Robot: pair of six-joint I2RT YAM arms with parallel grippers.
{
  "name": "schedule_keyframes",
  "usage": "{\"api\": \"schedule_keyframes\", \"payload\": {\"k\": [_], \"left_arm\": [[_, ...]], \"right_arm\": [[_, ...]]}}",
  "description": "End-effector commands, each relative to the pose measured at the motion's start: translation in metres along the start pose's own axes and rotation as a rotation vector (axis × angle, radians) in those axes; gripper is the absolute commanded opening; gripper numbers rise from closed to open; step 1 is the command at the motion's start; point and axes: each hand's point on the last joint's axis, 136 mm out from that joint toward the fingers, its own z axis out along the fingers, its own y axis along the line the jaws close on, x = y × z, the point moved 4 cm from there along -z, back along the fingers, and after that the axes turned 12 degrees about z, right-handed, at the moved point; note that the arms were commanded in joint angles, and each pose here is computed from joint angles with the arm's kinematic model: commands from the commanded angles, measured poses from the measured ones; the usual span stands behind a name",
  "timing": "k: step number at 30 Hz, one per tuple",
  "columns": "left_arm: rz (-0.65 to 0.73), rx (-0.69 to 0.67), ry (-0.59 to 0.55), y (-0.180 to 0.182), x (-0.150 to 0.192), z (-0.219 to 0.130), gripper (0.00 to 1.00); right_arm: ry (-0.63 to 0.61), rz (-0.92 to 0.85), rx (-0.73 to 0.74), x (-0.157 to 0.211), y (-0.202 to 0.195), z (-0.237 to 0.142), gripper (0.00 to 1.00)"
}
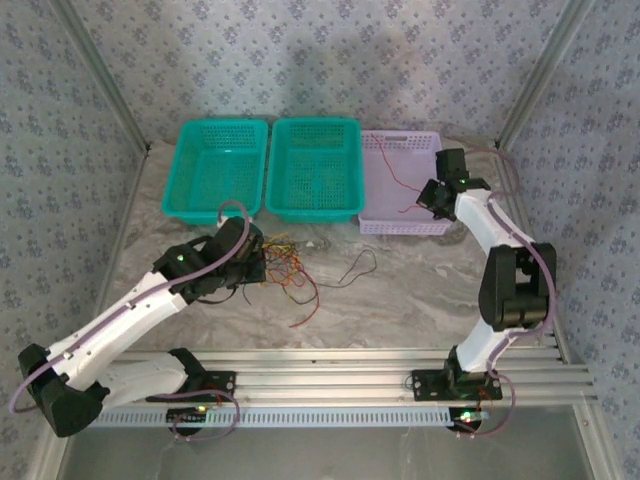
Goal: Untangle the cables
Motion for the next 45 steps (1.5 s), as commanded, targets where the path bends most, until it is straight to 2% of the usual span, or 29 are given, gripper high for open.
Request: {"api": "schedule_keyframes", "payload": {"k": [1, 5, 7, 10, 12, 14, 17, 21, 24, 28, 34, 42, 44, 45], "left_arm": [[-0.014, 0.014, -0.06, -0.009, -0.015, -0.01, 0.0], [-0.007, 0.021, -0.057, -0.013, -0.014, -0.008, 0.0], [-0.008, 0.029, -0.054, -0.016, -0.014, -0.005, 0.0], [-0.003, 0.044, -0.05, -0.02, -0.015, -0.003, 0.0], [-0.003, 0.062, -0.055, -0.023, -0.016, -0.003, 0.0], [-0.004, 0.091, -0.07, -0.027, -0.018, -0.004, 0.0], [-0.004, 0.167, -0.106, -0.036, -0.022, -0.009, 0.0], [-0.009, 0.254, -0.165, -0.044, -0.026, -0.017, 0.0], [-0.011, 0.302, -0.184, -0.047, -0.026, -0.021, 0.0], [0.003, 0.34, -0.192, -0.048, -0.021, -0.024, 0.0], [0.034, 0.406, -0.206, -0.05, -0.013, -0.029, 0.0], [0.027, 0.387, -0.177, -0.048, -0.006, -0.019, 0.0], [0.029, 0.376, -0.176, -0.048, -0.007, -0.019, 0.0], [0.028, 0.372, -0.176, -0.047, -0.007, -0.019, 0.0]], "right_arm": [[0.003, -0.041, 0.039, -0.005, 0.004, 0.005, 0.01], [-0.013, -0.061, 0.018, -0.005, 0.009, 0.0, 0.18], [-0.051, -0.07, -0.024, -0.007, 0.016, -0.014, 0.36], [-0.12, -0.096, -0.126, -0.011, 0.03, -0.045, 0.54], [-0.185, -0.112, -0.174, -0.012, 0.038, -0.072, 0.62], [-0.22, -0.146, -0.281, -0.006, 0.05, -0.103, 0.64], [-0.173, -0.229, -0.512, 0.026, 0.076, -0.144, 0.69], [0.086, -0.371, -0.825, 0.102, 0.101, -0.164, 0.7], [0.215, -0.441, -0.941, 0.154, 0.107, -0.169, 0.7], [0.265, -0.563, -0.968, 0.205, 0.104, -0.162, 0.7], [0.363, -0.557, -1.025, 0.242, 0.095, -0.136, 0.67], [0.32, -0.692, -1.093, 0.275, 0.114, -0.157, 0.64], [0.326, -0.703, -1.074, 0.279, 0.116, -0.154, 0.61], [0.329, -0.703, -1.042, 0.279, 0.115, -0.149, 0.56]]}}
